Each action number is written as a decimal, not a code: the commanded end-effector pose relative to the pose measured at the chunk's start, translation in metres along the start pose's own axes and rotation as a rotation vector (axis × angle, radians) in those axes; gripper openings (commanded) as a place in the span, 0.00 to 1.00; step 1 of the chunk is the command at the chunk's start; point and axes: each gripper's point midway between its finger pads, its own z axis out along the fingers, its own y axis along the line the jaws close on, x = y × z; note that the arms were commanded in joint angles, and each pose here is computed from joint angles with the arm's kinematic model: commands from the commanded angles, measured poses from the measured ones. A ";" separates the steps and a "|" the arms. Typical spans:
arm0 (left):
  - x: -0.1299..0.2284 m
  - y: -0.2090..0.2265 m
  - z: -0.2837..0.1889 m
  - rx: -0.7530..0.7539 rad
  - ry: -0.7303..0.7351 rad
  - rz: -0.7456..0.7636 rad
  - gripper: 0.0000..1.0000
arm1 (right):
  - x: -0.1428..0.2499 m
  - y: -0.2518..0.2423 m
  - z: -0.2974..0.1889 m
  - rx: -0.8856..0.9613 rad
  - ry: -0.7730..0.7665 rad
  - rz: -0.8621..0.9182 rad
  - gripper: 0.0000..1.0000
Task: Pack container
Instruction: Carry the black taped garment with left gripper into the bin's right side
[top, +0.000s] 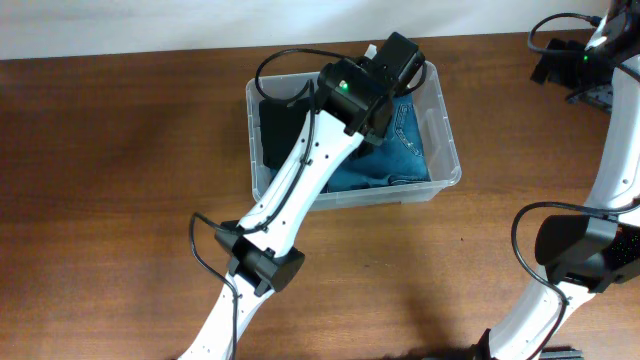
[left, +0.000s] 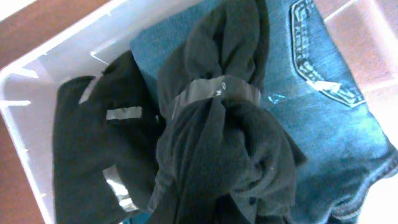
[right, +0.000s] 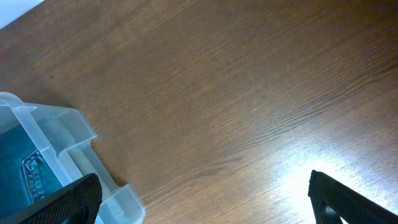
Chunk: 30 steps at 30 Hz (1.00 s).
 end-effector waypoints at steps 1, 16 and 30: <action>-0.002 0.004 -0.012 0.007 -0.018 -0.043 0.34 | -0.002 -0.002 -0.003 0.008 -0.011 0.014 0.98; -0.016 0.011 -0.042 0.030 -0.102 -0.012 0.99 | -0.002 -0.002 -0.003 0.008 -0.011 0.014 0.98; -0.003 0.051 -0.128 -0.008 -0.198 0.003 0.99 | -0.002 -0.002 -0.003 0.008 -0.011 0.014 0.98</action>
